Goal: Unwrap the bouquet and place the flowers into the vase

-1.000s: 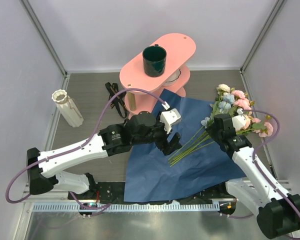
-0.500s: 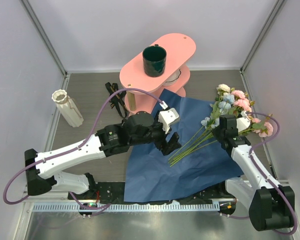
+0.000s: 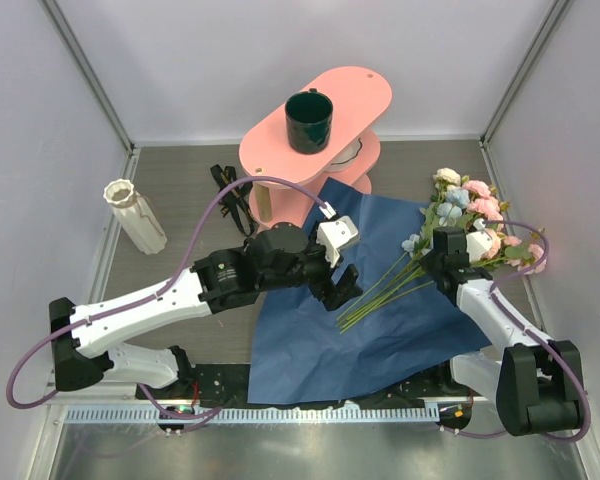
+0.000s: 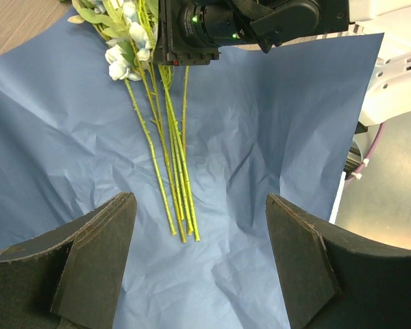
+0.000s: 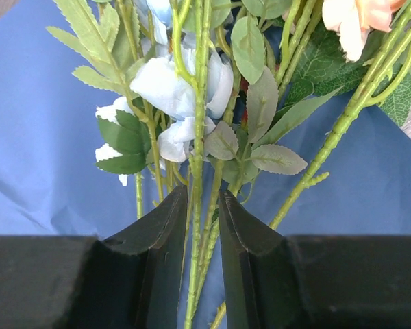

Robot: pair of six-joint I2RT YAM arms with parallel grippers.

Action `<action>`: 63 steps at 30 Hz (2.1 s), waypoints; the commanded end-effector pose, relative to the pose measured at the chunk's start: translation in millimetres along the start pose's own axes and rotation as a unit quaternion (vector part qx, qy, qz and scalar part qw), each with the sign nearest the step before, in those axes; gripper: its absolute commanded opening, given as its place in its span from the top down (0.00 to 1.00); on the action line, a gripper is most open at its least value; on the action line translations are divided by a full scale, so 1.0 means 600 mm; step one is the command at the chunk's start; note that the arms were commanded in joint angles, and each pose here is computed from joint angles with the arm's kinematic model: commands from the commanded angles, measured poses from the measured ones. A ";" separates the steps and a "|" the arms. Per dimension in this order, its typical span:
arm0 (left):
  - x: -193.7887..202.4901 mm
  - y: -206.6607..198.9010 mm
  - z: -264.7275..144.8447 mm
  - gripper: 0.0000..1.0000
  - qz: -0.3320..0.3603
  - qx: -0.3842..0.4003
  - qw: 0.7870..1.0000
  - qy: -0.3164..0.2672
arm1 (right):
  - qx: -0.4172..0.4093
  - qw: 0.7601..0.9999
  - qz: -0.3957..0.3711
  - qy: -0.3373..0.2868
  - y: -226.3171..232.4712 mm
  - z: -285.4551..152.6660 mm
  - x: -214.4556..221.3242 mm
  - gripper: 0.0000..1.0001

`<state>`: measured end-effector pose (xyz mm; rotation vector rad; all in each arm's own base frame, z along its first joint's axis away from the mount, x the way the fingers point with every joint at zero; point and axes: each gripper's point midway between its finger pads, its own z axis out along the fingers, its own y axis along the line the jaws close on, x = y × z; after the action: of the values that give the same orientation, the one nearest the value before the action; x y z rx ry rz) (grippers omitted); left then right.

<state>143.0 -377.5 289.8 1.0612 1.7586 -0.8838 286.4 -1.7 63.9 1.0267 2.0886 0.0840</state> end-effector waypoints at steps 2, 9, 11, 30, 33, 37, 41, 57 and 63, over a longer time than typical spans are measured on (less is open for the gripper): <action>-0.033 -0.007 -0.004 0.20 0.009 0.006 1.000 -0.026 | -0.007 1.000 0.005 -0.017 0.005 0.013 -0.007 0.69; -0.036 -0.009 -0.007 0.20 0.009 0.009 1.000 -0.028 | -0.006 1.000 0.015 -0.026 0.001 0.022 -0.005 0.71; -0.037 -0.009 -0.008 0.20 0.009 0.009 0.999 -0.029 | -0.009 0.999 0.023 -0.026 -0.001 0.023 -0.001 0.72; -0.043 0.023 -0.020 0.19 0.038 -0.040 0.998 -0.041 | -0.049 0.994 0.056 -0.074 0.018 -0.045 -0.056 0.99; -0.049 0.022 -0.026 0.17 0.042 -0.039 0.997 -0.047 | -0.062 0.994 0.062 -0.069 0.029 -0.061 -0.062 0.99; -0.063 0.017 -0.044 0.14 0.046 -0.032 0.996 -0.067 | -0.101 0.989 0.079 -0.071 0.052 -0.092 -0.077 0.99; -0.078 0.011 -0.066 0.12 0.044 -0.026 0.995 -0.091 | -0.145 0.982 0.081 -0.093 0.068 -0.133 -0.100 0.99; -0.104 -0.019 -0.096 0.07 0.005 0.014 0.993 -0.120 | -0.298 0.931 -0.087 -0.191 0.122 -0.278 -0.161 0.99; -0.100 -0.026 -0.090 0.08 0.002 0.027 0.993 -0.115 | -0.408 0.876 -0.105 -0.235 0.169 -0.342 -0.170 0.99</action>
<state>133.7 -346.7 352.9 0.9602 1.5922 -0.9474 251.9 27.9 257.6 0.4567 1.6237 0.4070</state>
